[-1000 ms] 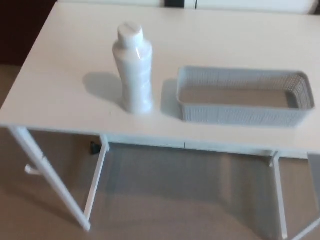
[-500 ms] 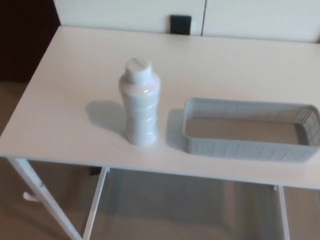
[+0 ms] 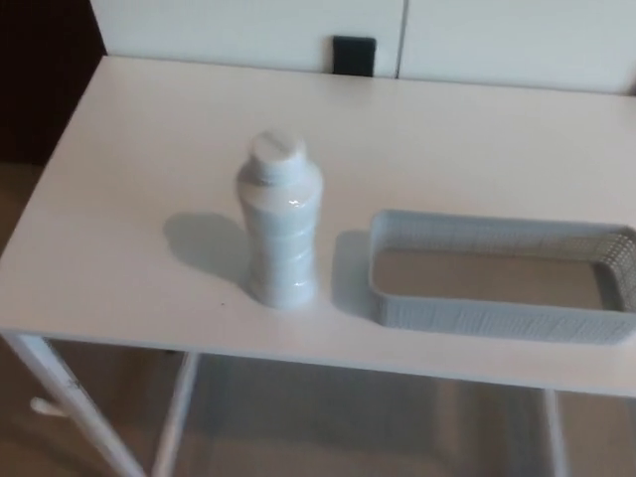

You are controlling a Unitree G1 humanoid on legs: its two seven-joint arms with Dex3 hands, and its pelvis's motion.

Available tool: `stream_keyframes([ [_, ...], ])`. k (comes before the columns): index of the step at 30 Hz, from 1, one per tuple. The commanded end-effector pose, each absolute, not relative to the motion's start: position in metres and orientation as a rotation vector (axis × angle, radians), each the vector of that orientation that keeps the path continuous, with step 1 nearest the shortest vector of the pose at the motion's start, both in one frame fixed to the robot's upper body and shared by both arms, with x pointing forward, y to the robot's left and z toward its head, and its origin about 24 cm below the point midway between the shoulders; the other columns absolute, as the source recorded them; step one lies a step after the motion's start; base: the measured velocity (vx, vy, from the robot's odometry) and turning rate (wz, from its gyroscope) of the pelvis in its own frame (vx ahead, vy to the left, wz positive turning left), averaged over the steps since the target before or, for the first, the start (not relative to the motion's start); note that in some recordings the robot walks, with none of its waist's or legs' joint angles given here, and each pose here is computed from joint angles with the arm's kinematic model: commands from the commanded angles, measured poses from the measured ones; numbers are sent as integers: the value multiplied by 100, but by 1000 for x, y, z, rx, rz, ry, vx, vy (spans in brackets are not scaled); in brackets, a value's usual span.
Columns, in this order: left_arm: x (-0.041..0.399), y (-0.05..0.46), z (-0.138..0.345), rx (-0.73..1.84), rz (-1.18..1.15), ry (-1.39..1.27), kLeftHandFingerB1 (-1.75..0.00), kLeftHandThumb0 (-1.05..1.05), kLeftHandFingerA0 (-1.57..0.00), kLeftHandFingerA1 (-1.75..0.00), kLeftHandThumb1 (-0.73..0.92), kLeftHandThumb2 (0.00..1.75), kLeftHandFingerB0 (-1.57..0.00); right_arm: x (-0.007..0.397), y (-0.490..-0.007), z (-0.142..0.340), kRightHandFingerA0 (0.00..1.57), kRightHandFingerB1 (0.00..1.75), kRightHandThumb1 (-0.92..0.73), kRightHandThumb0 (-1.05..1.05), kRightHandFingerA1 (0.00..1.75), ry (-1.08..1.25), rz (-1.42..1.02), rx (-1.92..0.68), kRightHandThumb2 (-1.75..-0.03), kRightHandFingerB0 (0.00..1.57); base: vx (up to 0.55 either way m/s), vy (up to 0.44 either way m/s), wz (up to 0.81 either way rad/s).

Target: The robot walk up to a desk on which a bottle is kept on the left hand side and a container is kept on the right hand side. The robot uses its left hand to pick up the bottle and places it in the container.

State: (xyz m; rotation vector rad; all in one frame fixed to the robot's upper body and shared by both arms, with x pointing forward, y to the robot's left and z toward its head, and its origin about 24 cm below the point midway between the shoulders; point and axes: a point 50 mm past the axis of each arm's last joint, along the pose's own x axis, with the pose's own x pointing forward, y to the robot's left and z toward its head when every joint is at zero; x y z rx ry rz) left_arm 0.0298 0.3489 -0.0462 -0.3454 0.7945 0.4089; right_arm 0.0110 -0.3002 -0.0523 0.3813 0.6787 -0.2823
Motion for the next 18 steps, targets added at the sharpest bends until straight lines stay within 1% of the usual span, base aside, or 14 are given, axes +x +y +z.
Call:
stream_keyframes([
  [1, 27, 353, -44, -365, 424, 785, -48, -18, -37, -63, 40, 88, -9, 9, -299, -50, 61, 49, -32, -60, 57, 695, -289, 387, -72, 53, 94, 377, 18],
  [2, 27, 353, -44, -369, 424, 783, -48, -18, -37, -63, 40, 88, -9, 10, -298, -49, 61, 49, -32, -60, 57, 694, -286, 387, -72, 53, 6, 146, 1],
  [3, 28, 353, -44, -369, 422, 784, -30, -27, -43, -52, 56, 60, -18, 10, -298, -49, 60, 49, -31, -60, 56, 693, -285, 387, -71, 54, -12, 161, 8],
  [4, 28, 353, -44, -367, 420, 785, -30, -27, -43, -52, 56, 60, -18, 10, -297, -49, 60, 49, -31, -60, 56, 694, -286, 388, -71, 54, -12, 161, 8],
  [5, 28, 352, -43, -365, 423, 784, -30, -26, -48, -53, 57, 60, -20, 11, -297, -48, 64, 39, -38, -55, 48, 694, -288, 388, -53, 56, 96, 33, -2],
  [6, 28, 352, -43, -365, 423, 784, -30, -26, -48, -53, 57, 60, -20, 11, -297, -48, 64, 39, -38, -55, 48, 694, -288, 388, -53, 56, 80, -1, 10],
  [7, 29, 352, -43, -359, 419, 784, -47, -19, -32, -61, 44, 91, -7, 12, -298, -49, 65, 39, -39, -57, 47, 695, -285, 384, -54, 57, 83, -17, 2],
  [8, 29, 353, -43, -352, 417, 786, -47, -19, -33, -61, 44, 91, -7, 12, -299, -50, 58, 49, -32, -62, 55, 695, -277, 378, -72, 54, 90, -44, 4],
  [10, 27, 354, -44, -352, 420, 792, -47, -18, -37, -63, 43, 90, -7, 11, -300, -52, 63, 48, -31, -62, 56, 694, -272, 379, -72, 54, 42, -34, 9],
  [11, 27, 354, -44, -353, 420, 792, -28, -22, -44, -50, 61, 58, -19, 11, -300, -52, 63, 48, -31, -62, 56, 695, -276, 381, -71, 52, 81, -95, 7],
  [12, 27, 354, -44, -355, 419, 790, -46, -19, -34, -62, 42, 89, -5, 11, -299, -51, 62, 48, -32, -62, 57, 695, -278, 383, -72, 50, 77, -108, 8],
  [15, 27, 353, -44, -352, 417, 784, -47, -19, -32, -61, 42, 89, -6, 13, -300, -51, 57, 49, -32, -60, 57, 691, -274, 383, -72, 52, 62, -104, 5],
  [16, 27, 354, -44, -356, 418, 783, -46, -20, -32, -61, 45, 91, -5, 13, -299, -51, 65, 40, -40, -56, 48, 693, -281, 377, -53, 62, 53, -100, 3],
  [18, 27, 354, -43, -358, 417, 781, -46, -20, -32, -61, 45, 91, -5, 13, -299, -51, 65, 40, -40, -56, 48, 694, -284, 375, -53, 62, 52, -99, 3],
])
